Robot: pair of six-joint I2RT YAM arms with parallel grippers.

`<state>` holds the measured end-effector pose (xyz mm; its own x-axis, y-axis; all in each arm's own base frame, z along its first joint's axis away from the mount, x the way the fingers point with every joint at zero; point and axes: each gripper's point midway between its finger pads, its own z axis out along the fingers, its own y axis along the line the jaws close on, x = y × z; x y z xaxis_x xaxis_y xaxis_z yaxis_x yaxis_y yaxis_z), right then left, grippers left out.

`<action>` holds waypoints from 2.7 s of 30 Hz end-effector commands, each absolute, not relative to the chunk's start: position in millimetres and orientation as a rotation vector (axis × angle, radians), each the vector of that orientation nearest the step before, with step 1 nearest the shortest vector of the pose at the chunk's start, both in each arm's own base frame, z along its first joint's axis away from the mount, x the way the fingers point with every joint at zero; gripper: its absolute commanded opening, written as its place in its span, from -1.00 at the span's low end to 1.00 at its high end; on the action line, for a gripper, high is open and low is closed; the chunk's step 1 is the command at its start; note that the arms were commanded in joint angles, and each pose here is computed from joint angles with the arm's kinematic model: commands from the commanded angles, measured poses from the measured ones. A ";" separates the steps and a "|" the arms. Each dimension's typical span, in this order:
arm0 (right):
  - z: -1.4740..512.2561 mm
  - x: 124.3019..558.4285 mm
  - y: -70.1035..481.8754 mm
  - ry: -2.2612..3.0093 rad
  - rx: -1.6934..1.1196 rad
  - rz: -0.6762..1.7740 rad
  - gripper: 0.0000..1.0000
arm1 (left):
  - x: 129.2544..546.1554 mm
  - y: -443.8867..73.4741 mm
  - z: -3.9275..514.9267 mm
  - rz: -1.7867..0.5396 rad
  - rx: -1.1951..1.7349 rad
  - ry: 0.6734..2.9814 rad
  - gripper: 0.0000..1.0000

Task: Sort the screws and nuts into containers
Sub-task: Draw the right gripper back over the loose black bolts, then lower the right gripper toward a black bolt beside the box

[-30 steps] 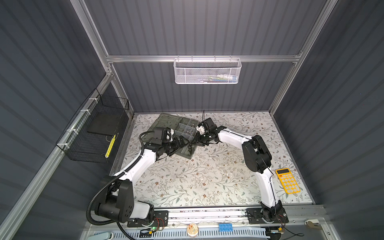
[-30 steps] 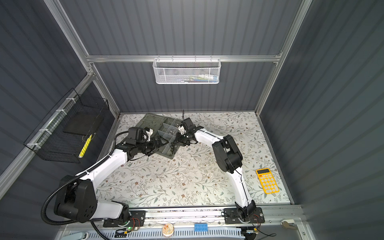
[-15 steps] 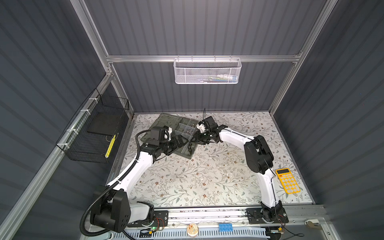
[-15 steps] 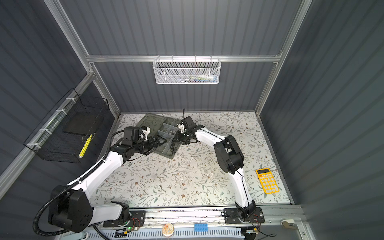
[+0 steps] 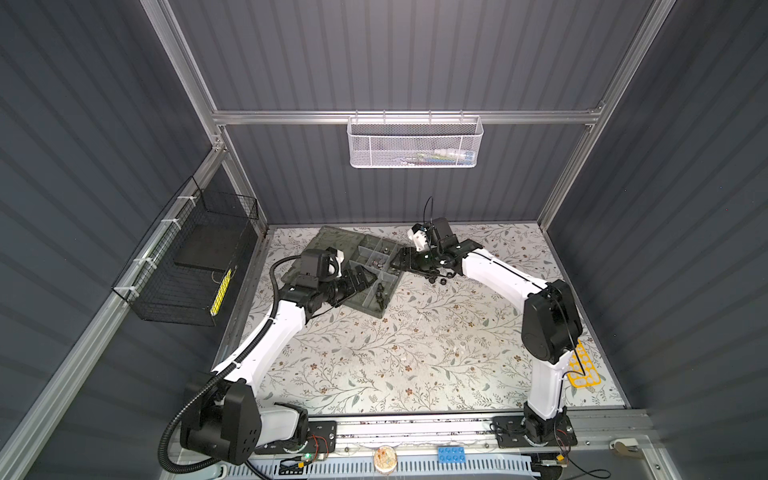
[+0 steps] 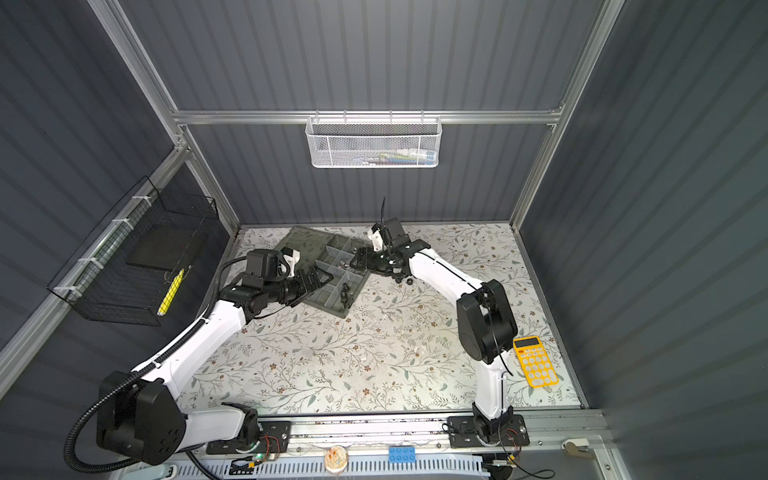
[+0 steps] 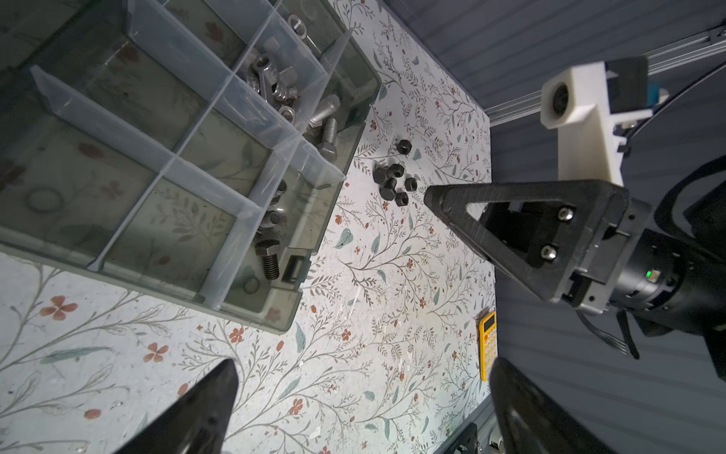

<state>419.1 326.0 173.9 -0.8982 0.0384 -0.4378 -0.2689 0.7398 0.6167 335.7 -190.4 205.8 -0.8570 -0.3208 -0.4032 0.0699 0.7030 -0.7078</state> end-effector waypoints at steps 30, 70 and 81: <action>75.6 461.5 211.7 2.700 -0.031 0.489 0.37 | 358.6 -289.7 176.8 -1.028 0.042 2.466 0.99; 0.9 469.2 217.4 2.866 -0.086 0.333 -0.17 | 369.6 -287.7 159.0 -0.944 0.029 2.523 0.99; 1.7 453.2 211.8 2.877 -0.080 0.334 -0.54 | 370.3 -287.4 159.1 -0.938 0.027 2.526 0.99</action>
